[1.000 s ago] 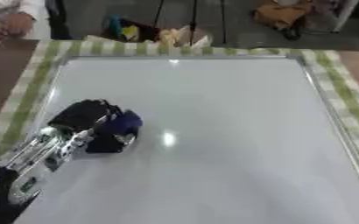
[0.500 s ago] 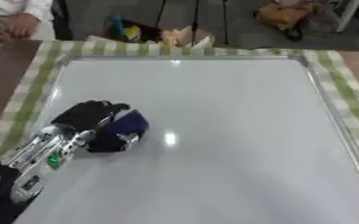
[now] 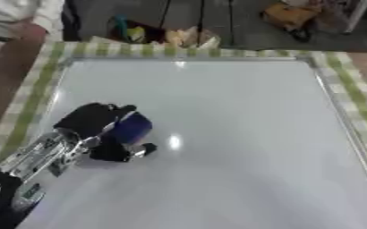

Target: Wipe the whiteboard clean with a brush.

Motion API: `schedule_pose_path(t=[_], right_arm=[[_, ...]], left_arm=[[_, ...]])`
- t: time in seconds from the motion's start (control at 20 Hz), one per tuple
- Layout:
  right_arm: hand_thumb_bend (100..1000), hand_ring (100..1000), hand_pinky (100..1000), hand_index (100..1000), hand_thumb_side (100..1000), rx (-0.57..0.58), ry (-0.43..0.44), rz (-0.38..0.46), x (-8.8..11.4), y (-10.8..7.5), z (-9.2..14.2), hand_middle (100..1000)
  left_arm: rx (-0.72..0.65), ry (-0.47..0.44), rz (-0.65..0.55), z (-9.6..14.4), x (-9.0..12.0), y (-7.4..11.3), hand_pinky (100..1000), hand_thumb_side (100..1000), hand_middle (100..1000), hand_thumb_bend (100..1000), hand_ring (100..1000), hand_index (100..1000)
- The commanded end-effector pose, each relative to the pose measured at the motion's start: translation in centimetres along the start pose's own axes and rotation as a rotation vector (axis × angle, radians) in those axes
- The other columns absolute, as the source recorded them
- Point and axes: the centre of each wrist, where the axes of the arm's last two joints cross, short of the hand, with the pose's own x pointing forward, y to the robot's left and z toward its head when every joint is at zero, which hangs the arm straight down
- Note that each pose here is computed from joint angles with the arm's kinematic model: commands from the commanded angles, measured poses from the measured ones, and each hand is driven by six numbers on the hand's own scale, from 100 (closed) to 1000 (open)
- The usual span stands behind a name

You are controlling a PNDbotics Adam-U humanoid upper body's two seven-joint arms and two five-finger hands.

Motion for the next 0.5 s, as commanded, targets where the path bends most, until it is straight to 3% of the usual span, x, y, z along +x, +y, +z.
schedule_pose_path(t=[0.05,0.5], right_arm=[[100,837,813,821,952,-0.006,-0.031,0.01,0.1,-0.6,-0.7,767],[100,838,813,821,950,-0.006,-0.032,0.019,0.1,-0.7,-0.8,768]], left_arm=[[0.11,0.034,-0.022,0.9,-0.8,2.7,859,1000,943,557,963,997],[0.508,0.096,0.003,5.0,0.0,9.6,728,1000,841,359,873,917]])
